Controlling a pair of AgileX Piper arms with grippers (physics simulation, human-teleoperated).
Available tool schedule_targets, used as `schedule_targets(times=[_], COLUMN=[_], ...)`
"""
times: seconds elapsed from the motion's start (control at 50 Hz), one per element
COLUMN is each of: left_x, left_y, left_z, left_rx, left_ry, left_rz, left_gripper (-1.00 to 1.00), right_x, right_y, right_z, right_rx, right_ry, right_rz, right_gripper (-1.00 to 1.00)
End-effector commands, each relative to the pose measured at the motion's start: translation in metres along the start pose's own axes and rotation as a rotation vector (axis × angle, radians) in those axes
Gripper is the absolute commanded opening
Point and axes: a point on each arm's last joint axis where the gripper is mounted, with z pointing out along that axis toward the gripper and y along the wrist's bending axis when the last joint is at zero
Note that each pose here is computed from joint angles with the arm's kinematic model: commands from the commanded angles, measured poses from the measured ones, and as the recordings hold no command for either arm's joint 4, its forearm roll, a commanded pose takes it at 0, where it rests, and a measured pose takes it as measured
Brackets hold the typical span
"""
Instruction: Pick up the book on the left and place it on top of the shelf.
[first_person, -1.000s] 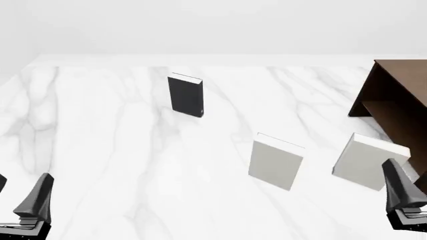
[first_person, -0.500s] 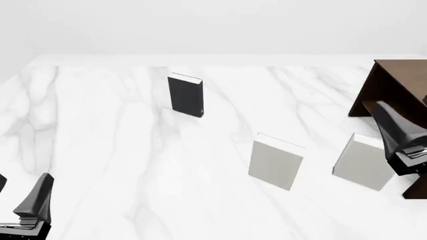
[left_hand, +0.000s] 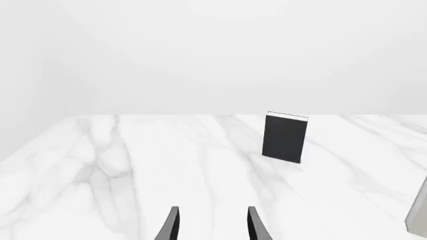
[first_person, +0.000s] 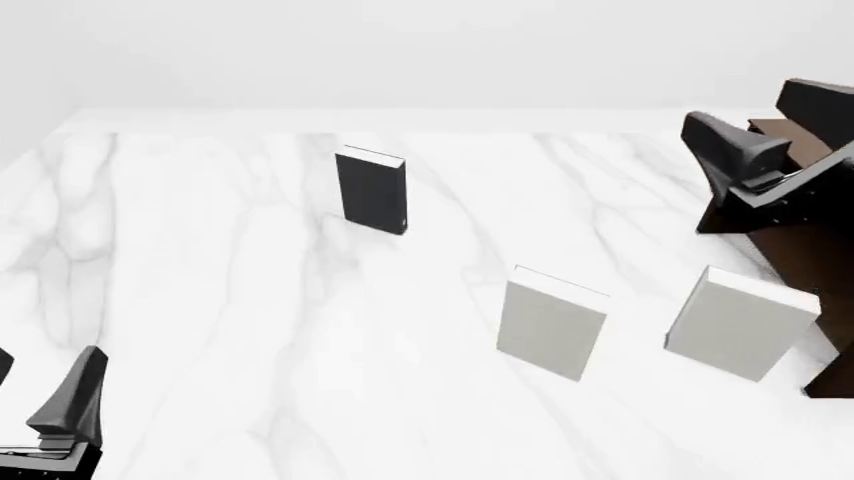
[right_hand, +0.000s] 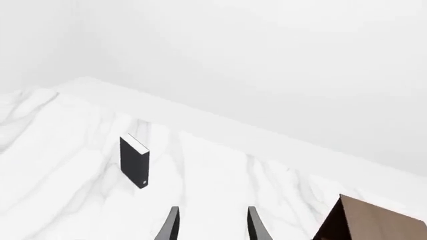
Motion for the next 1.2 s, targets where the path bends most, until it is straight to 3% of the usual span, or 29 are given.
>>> schedule_targets(times=[0.02, 0.28, 1.2], left_x=[0.0, 0.0, 0.0], left_y=[0.0, 0.0, 0.0], left_z=[0.0, 0.0, 0.0], left_rx=[0.0, 0.0, 0.0], left_ry=[0.0, 0.0, 0.0], left_rz=[0.0, 0.0, 0.0], left_gripper=[1.0, 1.0, 1.0], right_x=[-0.016, -0.011, 0.008], right_y=[0.005, 0.013, 0.05], right_z=[0.029, 0.06, 0.143], right_rx=[-0.045, -0.082, -0.181], right_ry=[0.028, 0.051, 0.097], right_rz=[-0.033, -0.057, -0.047], right_gripper=[1.0, 1.0, 1.0])
